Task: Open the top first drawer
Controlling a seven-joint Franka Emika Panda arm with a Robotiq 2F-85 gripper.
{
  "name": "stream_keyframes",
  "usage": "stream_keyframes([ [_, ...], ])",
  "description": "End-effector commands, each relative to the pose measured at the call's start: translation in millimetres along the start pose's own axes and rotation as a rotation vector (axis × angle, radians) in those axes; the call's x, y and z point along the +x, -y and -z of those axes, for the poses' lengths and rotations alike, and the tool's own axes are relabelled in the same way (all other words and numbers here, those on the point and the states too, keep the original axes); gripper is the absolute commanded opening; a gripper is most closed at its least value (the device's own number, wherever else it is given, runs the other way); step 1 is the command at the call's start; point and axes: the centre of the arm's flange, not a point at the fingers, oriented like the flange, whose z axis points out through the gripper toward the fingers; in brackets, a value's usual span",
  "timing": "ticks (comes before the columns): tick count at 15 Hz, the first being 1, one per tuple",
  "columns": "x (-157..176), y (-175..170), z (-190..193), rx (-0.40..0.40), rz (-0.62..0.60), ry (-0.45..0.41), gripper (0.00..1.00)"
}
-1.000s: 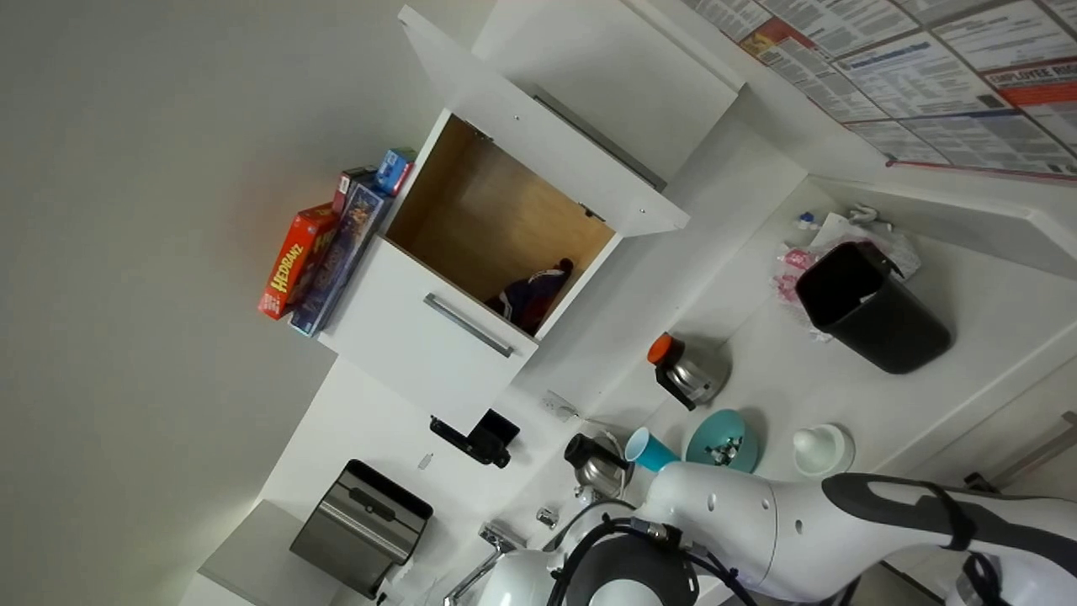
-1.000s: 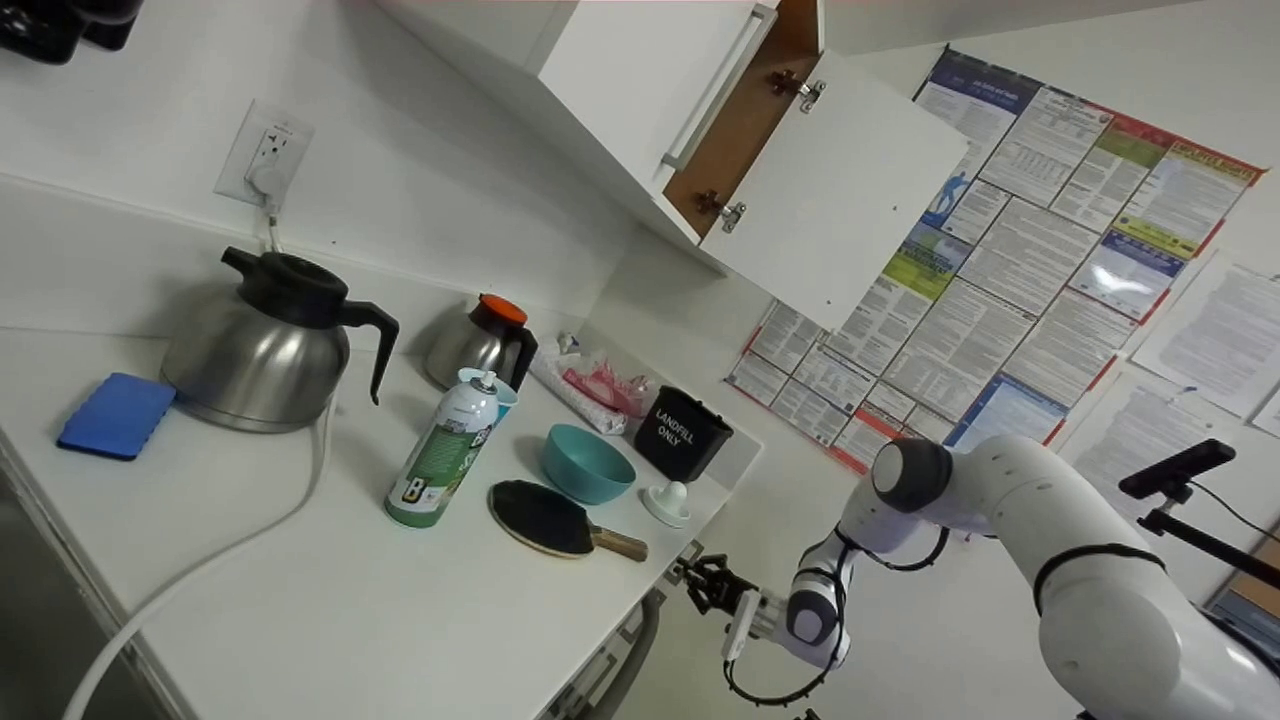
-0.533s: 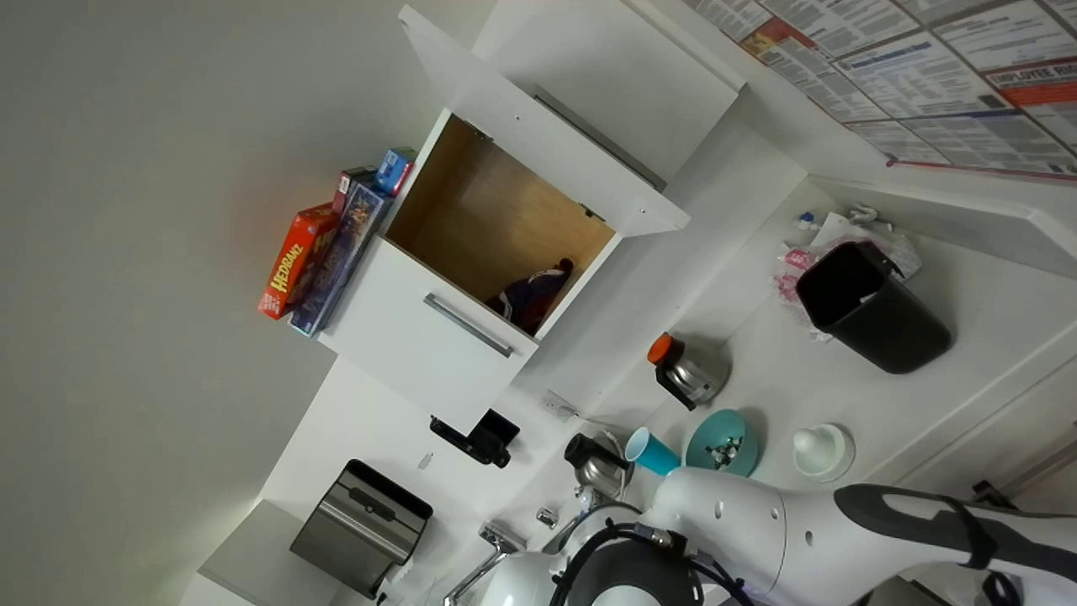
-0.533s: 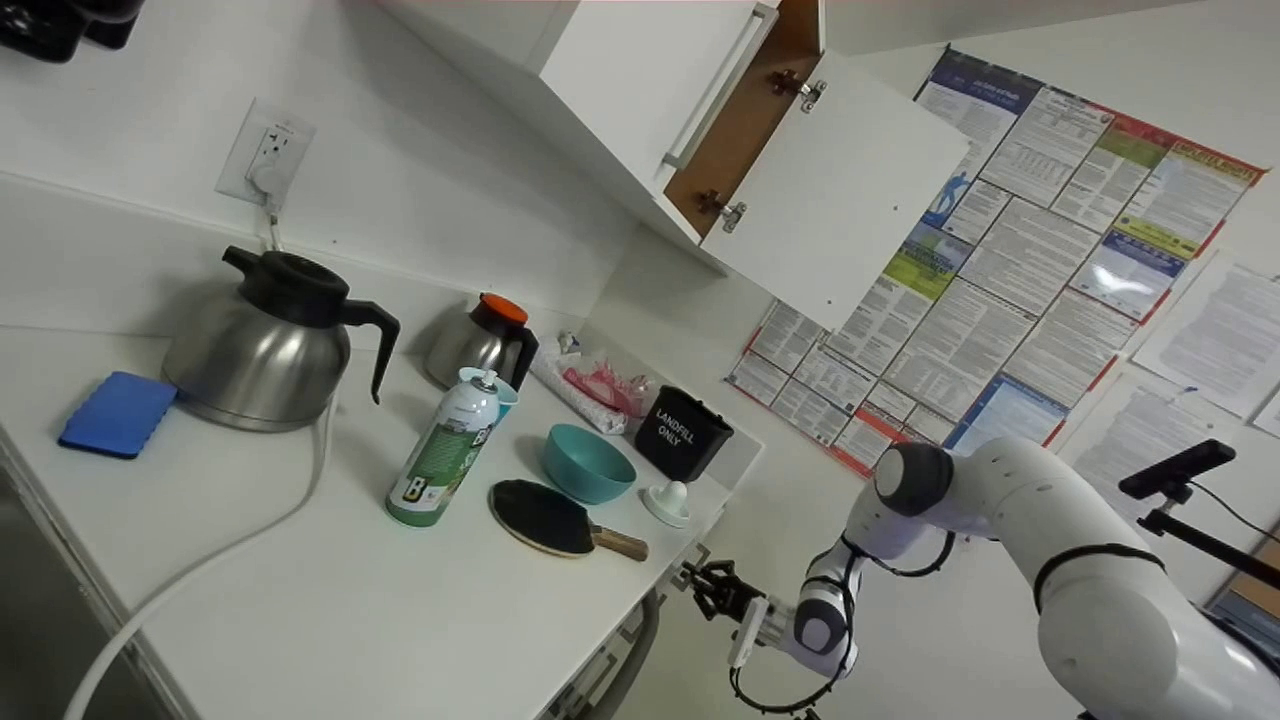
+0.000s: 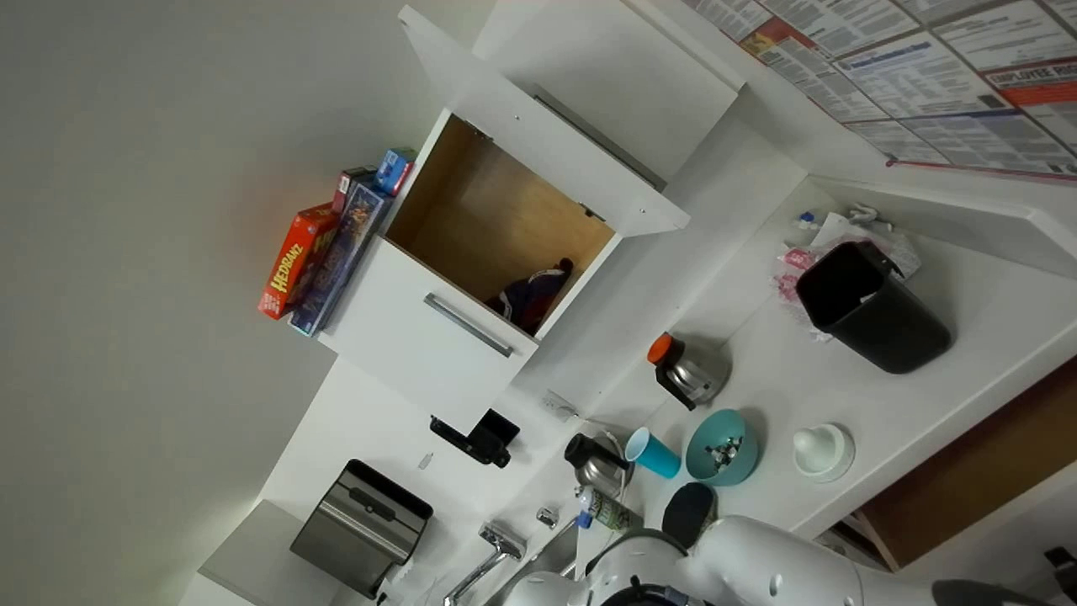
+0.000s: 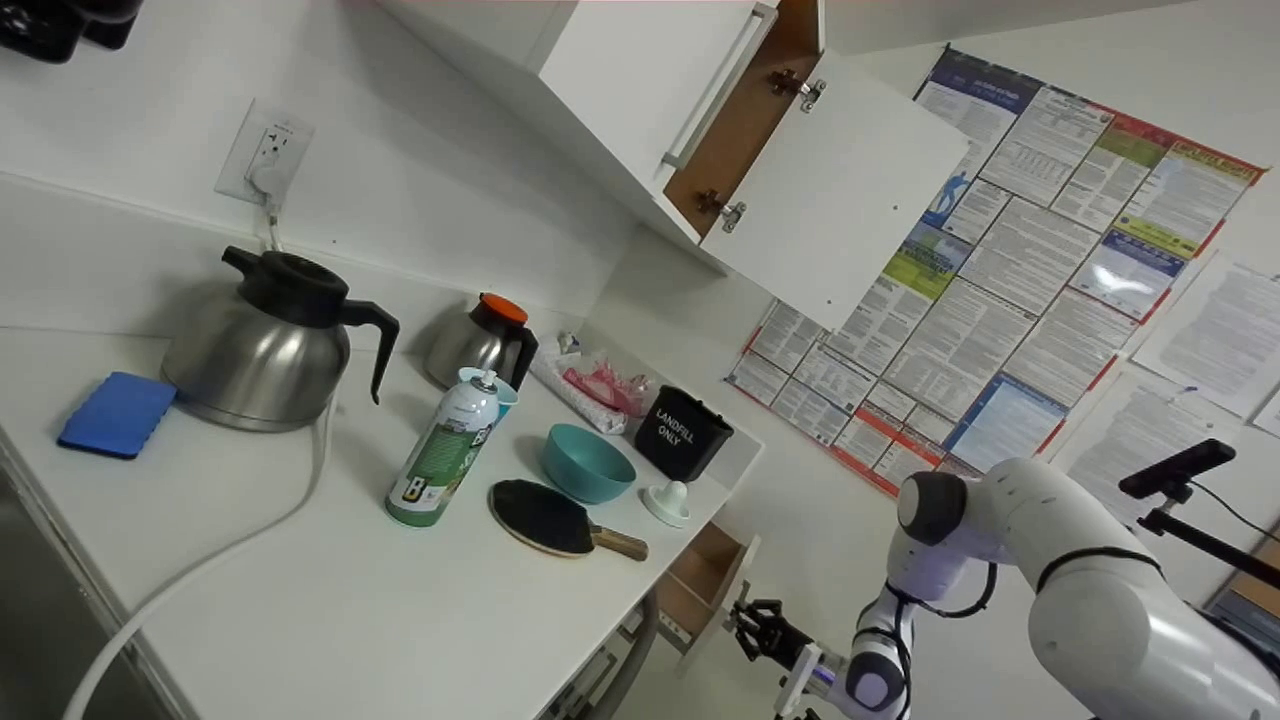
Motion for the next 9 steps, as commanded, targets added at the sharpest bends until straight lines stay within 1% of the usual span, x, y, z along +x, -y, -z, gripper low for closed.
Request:
stream_keyframes([
  [1,22.3,-23.1,57.8,-0.023,-0.029,-0.042,0.04],
  [5,29.1,-36.6,109.0,-0.043,-0.051,-0.067,0.04],
  [9,34.7,-48.0,145.9,-0.072,-0.066,-0.103,0.04],
])
